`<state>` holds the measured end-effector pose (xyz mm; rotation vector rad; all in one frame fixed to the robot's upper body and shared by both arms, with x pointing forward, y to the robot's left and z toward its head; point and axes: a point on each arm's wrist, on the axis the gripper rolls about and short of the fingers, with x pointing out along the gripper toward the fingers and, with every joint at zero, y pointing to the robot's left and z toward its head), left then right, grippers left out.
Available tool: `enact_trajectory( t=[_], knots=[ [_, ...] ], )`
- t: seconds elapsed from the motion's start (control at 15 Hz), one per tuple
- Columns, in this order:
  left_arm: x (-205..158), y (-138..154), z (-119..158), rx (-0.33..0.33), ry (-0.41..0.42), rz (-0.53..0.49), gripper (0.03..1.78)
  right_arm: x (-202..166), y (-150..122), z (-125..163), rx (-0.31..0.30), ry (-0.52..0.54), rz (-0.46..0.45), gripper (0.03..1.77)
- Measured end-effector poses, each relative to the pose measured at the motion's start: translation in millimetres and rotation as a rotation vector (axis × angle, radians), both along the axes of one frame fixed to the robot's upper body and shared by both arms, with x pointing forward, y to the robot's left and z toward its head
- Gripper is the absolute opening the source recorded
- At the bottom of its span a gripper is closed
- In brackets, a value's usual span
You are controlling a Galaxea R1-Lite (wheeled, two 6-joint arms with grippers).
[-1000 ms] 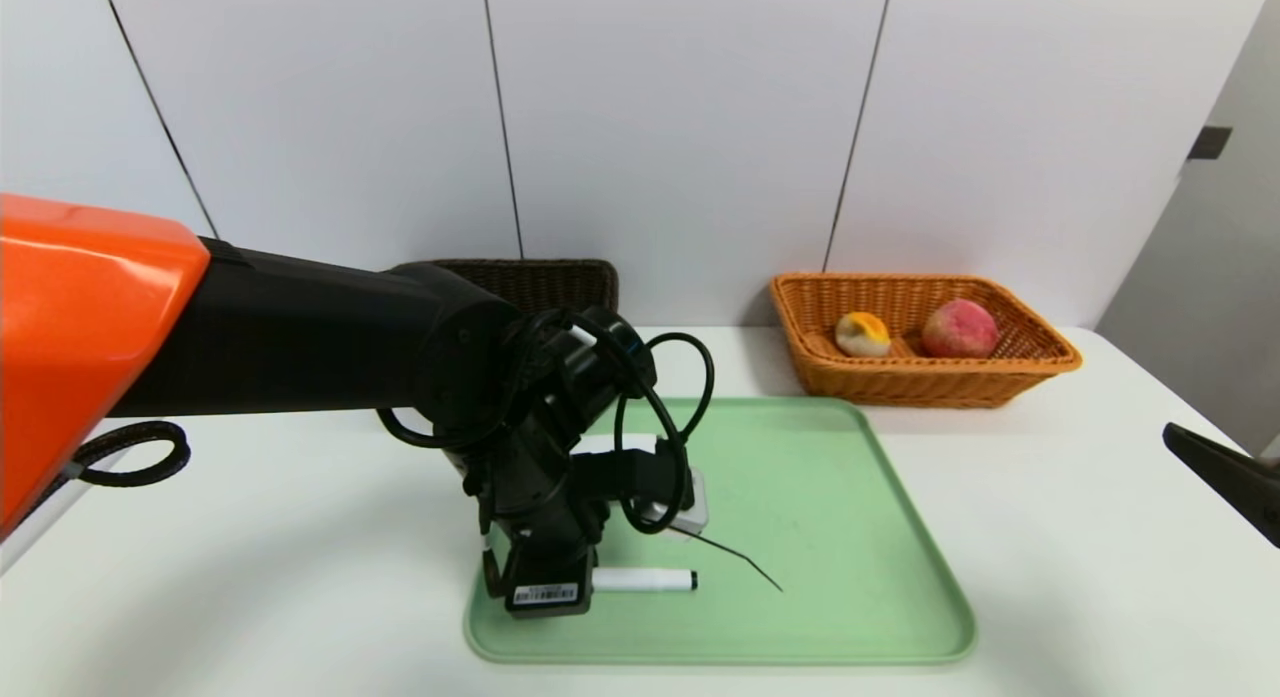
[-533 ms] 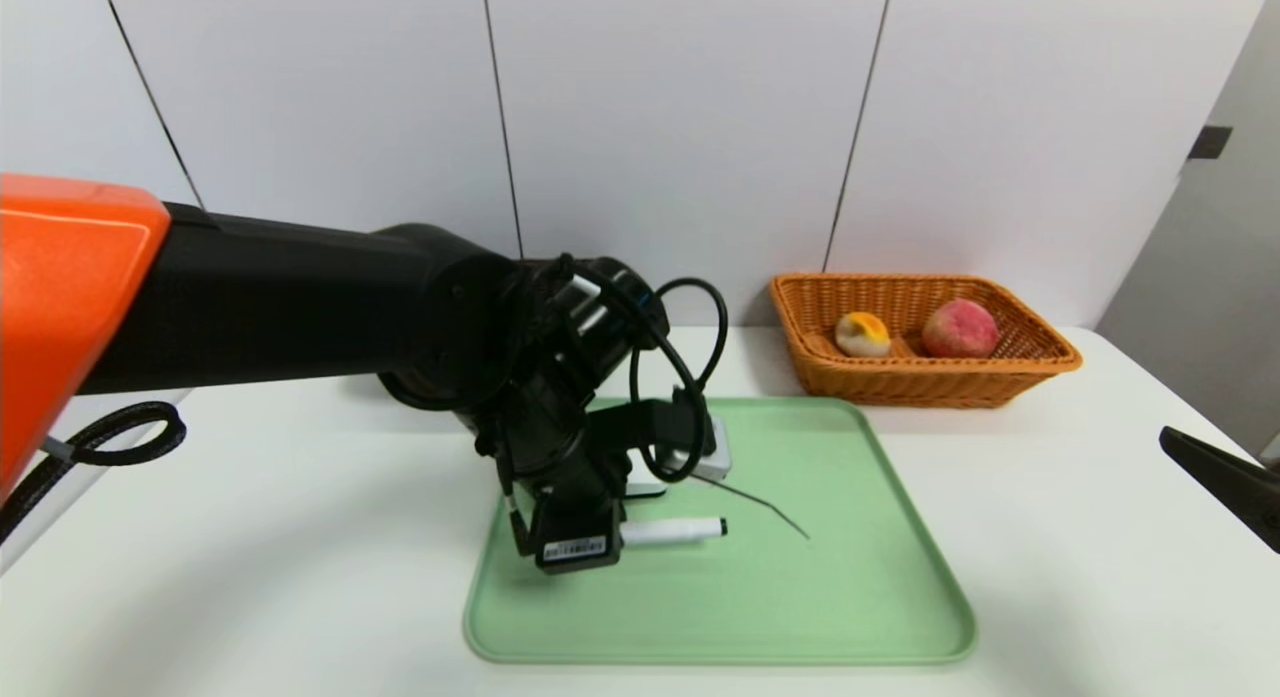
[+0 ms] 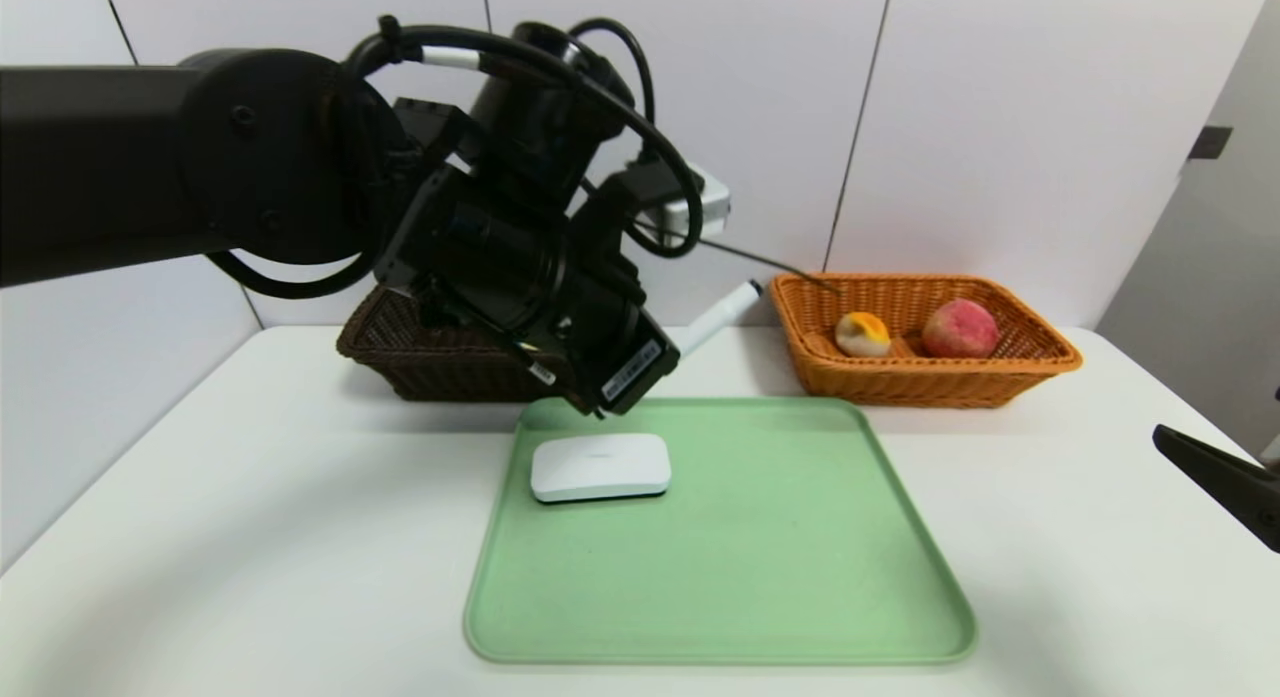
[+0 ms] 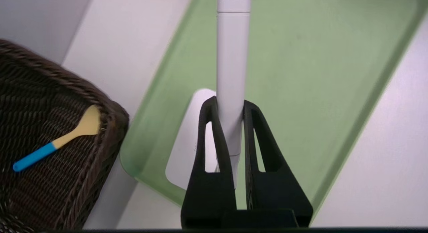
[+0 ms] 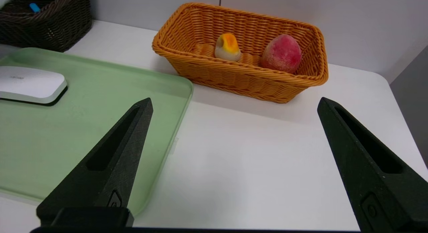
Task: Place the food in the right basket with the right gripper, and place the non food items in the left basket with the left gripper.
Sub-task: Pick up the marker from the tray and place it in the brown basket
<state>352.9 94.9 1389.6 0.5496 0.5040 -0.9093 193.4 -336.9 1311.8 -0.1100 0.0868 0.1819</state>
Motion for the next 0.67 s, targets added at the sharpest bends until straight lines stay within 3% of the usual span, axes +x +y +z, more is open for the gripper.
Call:
enact_trajectory(
  t=[0.13,0.27,0.53,0.67],
  knots=[
    [2.8,3.5,9.1,-0.177,-0.037,0.207,0.14,0.9,0.1,0.7,0.000,-0.005,0.006,1.70],
    [13.5,15.5,3.1,-0.310,-0.105,0.428,0.14,1.1,0.2,1.8,-0.001,-0.006,0.012,1.70],
    [48.0,75.7,3.0,-0.471,-0.357,0.751,0.14,0.5,0.4,3.0,-0.009,-0.016,0.017,1.70],
    [65.5,104.6,6.4,-0.530,-0.458,0.863,0.14,0.7,0.2,3.6,-0.023,-0.017,0.017,1.70]
  ],
)
